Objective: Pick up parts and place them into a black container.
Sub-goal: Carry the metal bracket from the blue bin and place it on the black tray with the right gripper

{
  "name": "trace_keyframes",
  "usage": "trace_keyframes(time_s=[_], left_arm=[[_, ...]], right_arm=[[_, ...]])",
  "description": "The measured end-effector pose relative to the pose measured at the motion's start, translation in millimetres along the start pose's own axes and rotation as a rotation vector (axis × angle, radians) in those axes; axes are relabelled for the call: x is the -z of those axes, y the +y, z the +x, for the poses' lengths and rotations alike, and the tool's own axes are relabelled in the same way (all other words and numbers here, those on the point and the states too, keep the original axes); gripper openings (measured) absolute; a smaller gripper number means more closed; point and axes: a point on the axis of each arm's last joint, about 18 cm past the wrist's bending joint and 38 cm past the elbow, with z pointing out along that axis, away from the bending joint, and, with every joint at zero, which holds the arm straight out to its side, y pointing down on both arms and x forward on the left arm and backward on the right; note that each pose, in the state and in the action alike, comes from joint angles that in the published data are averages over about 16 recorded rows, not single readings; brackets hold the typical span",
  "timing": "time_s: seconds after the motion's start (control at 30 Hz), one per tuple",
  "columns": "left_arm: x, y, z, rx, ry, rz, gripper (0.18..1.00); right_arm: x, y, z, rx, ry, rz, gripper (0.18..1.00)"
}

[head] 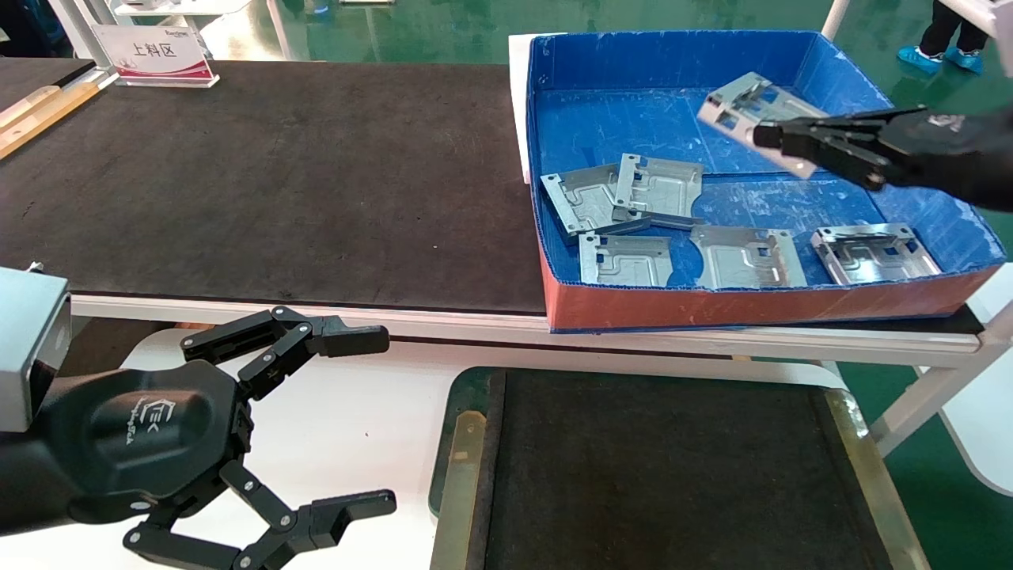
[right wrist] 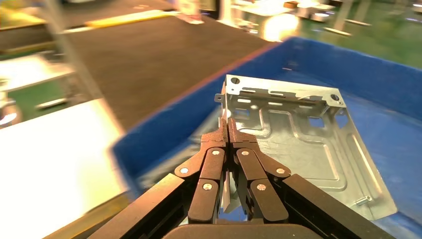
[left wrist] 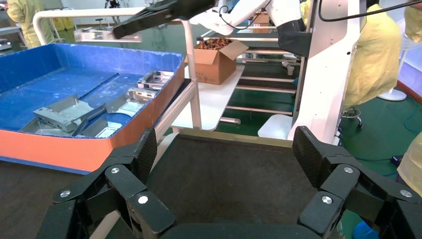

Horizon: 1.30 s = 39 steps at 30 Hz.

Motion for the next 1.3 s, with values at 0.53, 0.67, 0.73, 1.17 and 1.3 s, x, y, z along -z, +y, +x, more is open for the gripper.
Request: trace_keyframes(time_s=[0.53,0.67,0.73,1.17,1.3], left_arm=[[0.0,0.0,0.0,0.000,0.000,0.000,1.001],[0.0,0.0,0.0,0.000,0.000,0.000,1.001],[0.0,0.0,0.0,0.000,0.000,0.000,1.001],[0.0,0.0,0.0,0.000,0.000,0.000,1.001],[0.0,0.0,0.0,0.000,0.000,0.000,1.001]], right_arm=[[48.7,35.4,-109.4,-0.038,-0.322,-0.060,0.190],[51.7,61.3,-138.2,-0.064,-0.374,-0.123,0.190],[50.6,76.7,-149.1,-0.071,-0.390,-0.157,0.190],[23.3,179.0,-188.8,-0.005,-0.447,-0.324,0.190],[8.6,200.7,-190.1,0.043,-0.461,-0.350,0.190]])
